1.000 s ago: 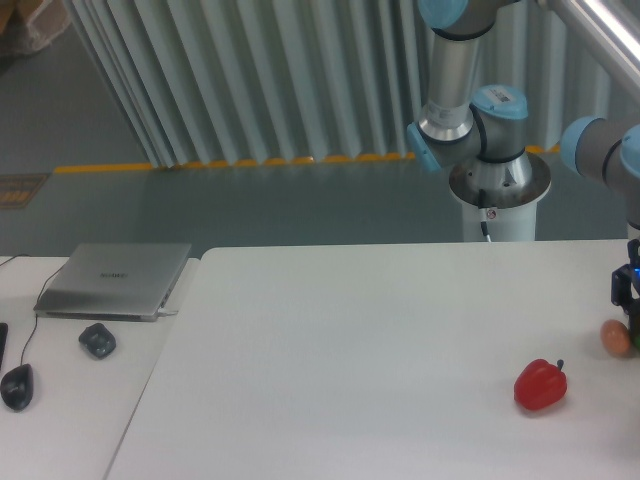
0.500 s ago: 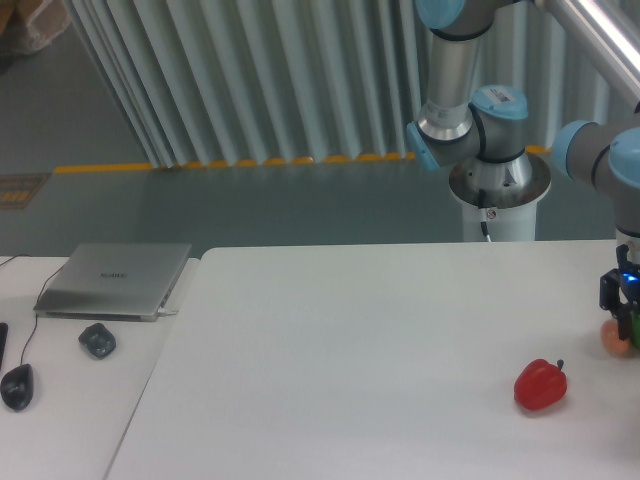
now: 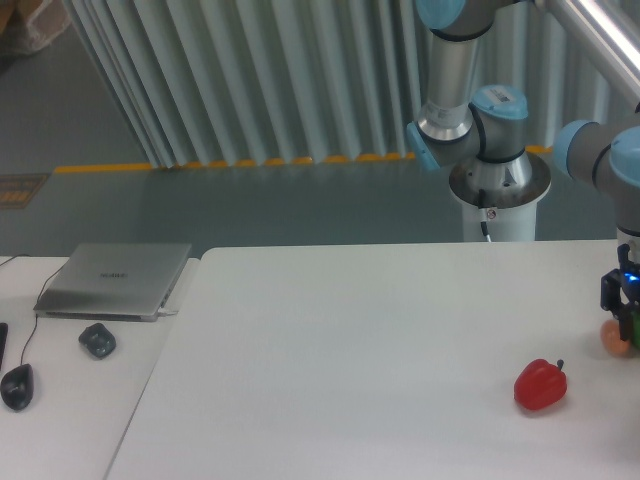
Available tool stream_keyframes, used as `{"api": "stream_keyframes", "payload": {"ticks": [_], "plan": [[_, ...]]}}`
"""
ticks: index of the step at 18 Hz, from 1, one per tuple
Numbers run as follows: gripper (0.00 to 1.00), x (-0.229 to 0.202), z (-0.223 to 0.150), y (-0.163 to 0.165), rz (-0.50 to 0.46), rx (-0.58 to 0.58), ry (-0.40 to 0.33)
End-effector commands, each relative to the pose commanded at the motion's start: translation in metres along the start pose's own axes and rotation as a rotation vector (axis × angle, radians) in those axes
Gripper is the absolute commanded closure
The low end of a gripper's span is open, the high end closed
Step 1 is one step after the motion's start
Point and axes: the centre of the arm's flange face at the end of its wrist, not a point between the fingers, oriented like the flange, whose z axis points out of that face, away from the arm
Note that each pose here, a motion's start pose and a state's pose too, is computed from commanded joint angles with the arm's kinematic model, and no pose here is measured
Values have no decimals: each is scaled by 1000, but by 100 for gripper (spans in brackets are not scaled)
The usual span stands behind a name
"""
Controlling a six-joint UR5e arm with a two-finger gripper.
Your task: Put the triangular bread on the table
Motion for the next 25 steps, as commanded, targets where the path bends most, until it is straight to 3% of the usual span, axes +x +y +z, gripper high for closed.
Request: {"api": "stream_keyframes", "payload": {"ticks": [25], "plan": [[0,1,2,-17,31,14,-13]]}}
